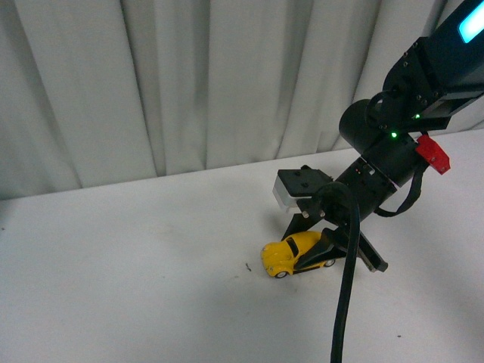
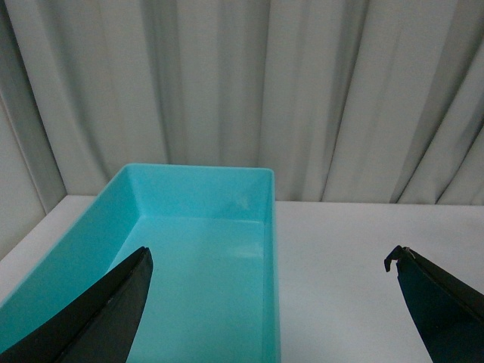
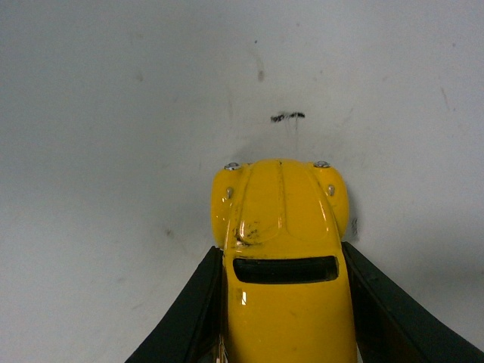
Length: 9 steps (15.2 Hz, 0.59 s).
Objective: Wind up and store yellow beetle toy
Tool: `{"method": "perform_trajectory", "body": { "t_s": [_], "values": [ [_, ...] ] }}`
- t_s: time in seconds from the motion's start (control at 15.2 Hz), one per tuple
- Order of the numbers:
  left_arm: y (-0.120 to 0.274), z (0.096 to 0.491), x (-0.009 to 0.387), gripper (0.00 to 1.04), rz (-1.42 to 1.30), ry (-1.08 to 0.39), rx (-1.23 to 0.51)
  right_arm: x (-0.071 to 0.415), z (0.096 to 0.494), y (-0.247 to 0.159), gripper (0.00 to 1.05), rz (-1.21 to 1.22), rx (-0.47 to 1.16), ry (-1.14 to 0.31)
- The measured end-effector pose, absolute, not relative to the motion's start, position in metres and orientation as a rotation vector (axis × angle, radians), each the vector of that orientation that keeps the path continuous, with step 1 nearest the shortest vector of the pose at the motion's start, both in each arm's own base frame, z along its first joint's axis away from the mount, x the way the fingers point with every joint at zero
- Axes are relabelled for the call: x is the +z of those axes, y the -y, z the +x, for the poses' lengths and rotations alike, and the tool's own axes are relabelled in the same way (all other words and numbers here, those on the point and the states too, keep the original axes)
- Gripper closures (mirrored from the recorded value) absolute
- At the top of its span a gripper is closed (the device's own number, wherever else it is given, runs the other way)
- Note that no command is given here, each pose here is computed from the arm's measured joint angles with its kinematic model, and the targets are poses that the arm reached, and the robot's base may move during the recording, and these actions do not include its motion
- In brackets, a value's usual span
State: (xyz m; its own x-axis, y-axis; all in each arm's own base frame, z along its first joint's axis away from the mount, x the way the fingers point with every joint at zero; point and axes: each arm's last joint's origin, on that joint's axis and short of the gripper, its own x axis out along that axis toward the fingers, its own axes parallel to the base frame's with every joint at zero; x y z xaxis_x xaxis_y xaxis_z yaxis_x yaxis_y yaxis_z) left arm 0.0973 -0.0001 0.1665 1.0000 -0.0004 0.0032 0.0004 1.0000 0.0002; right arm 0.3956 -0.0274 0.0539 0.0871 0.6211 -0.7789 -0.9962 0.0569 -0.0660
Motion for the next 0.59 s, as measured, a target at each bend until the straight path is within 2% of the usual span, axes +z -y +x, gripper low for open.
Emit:
{"method": "perform_trajectory", "body": {
  "t_s": [0.2, 0.59],
  "values": [
    [0.0, 0.097, 0.166, 0.07, 0.0, 0.003, 0.0, 0.05, 0.378, 0.05, 0.64, -0.715, 1.344, -0.655],
    [0.0, 0.097, 0.166, 0.07, 0.0, 0.003, 0.0, 0.043, 0.318, 0.094, 0.64, -0.613, 1.239, -0.717]
  ]
}}
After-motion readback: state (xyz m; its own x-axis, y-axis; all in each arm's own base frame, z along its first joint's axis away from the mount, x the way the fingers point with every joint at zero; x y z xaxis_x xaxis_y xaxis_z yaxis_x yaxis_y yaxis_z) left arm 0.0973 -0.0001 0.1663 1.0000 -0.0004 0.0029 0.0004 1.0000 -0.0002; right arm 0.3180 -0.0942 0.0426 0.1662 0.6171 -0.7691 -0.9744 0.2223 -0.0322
